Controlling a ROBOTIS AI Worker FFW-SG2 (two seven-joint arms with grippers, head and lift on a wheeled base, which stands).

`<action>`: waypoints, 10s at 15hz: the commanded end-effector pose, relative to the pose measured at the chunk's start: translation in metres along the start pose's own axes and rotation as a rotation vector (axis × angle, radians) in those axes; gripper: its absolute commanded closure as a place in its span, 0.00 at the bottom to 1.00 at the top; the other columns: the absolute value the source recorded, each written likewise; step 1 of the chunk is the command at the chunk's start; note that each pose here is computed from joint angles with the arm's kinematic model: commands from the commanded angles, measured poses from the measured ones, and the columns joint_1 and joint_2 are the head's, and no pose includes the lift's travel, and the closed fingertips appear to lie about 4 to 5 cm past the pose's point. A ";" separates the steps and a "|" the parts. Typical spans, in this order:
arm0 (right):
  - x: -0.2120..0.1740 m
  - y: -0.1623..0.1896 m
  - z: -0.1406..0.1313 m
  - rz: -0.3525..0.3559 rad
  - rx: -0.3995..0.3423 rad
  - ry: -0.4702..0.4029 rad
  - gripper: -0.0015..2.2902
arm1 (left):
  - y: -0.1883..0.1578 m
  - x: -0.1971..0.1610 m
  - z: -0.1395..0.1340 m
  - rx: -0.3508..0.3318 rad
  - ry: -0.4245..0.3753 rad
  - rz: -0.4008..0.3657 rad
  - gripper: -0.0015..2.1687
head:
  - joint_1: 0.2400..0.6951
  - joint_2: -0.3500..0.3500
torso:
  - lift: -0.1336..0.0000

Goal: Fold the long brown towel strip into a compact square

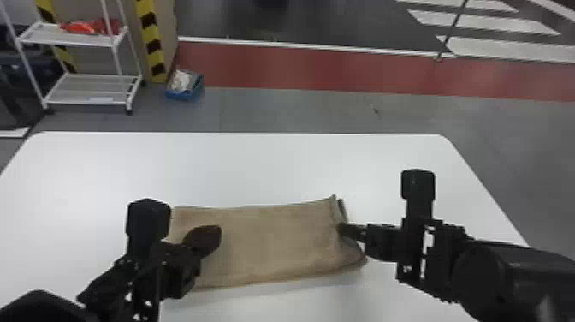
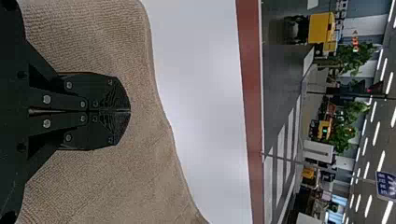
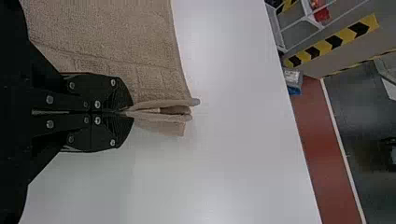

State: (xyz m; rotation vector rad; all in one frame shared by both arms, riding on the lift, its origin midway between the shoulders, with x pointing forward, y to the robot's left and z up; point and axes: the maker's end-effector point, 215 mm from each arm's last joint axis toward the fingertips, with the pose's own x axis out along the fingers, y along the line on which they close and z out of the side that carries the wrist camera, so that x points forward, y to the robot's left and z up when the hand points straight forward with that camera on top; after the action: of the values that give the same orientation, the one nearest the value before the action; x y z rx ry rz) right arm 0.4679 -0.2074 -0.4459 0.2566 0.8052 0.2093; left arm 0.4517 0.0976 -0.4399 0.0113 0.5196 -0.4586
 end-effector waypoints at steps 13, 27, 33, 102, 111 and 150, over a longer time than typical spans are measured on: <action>-0.060 0.045 0.050 0.192 0.060 -0.120 0.56 | -0.045 0.041 0.004 0.028 0.025 -0.071 0.83 | 1.00 0.27 | 0.07; -0.071 0.137 0.104 0.320 -0.028 -0.232 0.56 | -0.022 0.001 0.036 -0.010 -0.031 -0.067 0.83 | 1.00 0.39 | 0.07; -0.071 0.134 0.123 0.308 -0.039 -0.260 0.56 | 0.027 -0.002 -0.004 0.025 0.047 0.029 0.83 | 1.00 0.49 | 0.07; -0.025 0.052 -0.050 0.170 -0.006 -0.191 0.77 | 0.075 -0.063 0.043 0.021 -0.142 0.058 0.83 | 1.00 0.55 | 0.07; 0.022 0.089 -0.017 0.202 -0.029 -0.155 0.77 | 0.087 -0.069 0.049 0.010 -0.166 0.064 0.83 | 1.00 0.63 | 0.07; -0.131 -0.049 0.010 0.225 0.069 -0.586 0.77 | 0.094 -0.049 -0.016 -0.019 -0.045 0.042 0.83 | 1.00 0.36 | 0.07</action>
State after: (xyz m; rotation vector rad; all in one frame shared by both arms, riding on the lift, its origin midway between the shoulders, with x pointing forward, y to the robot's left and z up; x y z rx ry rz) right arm 0.3920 -0.2914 -0.3658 0.4429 0.2057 0.2997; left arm 0.4499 0.2123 -0.4396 -0.0021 0.4749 -0.4003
